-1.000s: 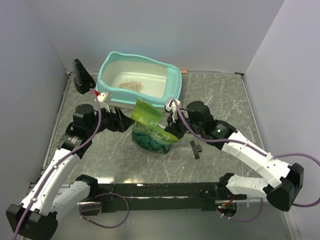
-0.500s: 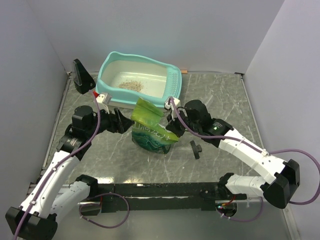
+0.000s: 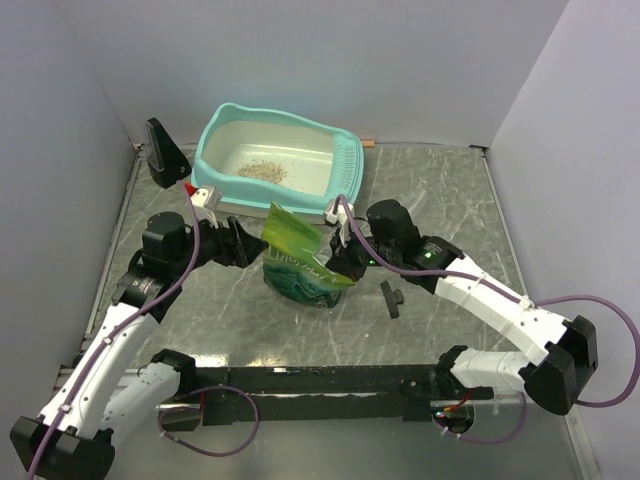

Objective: Fill the litter box with clean litter

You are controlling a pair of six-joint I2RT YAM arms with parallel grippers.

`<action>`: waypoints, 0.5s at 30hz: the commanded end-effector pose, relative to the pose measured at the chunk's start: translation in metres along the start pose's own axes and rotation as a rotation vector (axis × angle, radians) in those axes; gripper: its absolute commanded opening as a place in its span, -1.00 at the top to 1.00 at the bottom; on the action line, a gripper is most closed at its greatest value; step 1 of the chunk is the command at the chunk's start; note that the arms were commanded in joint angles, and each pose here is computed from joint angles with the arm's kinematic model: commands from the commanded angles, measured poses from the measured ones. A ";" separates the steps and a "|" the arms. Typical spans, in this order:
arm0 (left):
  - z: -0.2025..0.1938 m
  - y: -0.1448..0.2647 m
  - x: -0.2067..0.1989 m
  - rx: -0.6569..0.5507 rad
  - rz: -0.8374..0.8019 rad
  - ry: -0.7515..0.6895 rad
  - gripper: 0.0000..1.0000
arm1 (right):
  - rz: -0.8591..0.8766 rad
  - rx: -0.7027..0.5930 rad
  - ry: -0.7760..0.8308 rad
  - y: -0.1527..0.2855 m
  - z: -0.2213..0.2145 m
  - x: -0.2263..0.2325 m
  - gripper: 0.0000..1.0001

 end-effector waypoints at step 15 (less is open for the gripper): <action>0.010 0.007 -0.006 -0.054 -0.025 -0.036 -0.59 | 0.015 0.118 -0.017 -0.021 -0.008 0.017 1.00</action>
Point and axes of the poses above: each gripper's point midway between its finger pads, its own y axis back along the fingers, its own x axis along the line the jaws close on, z = x × y, the point moved 4 cm from there along y, back along the fingers, and after that the axes turned 4 degrees about -y, right-handed, at the moved point
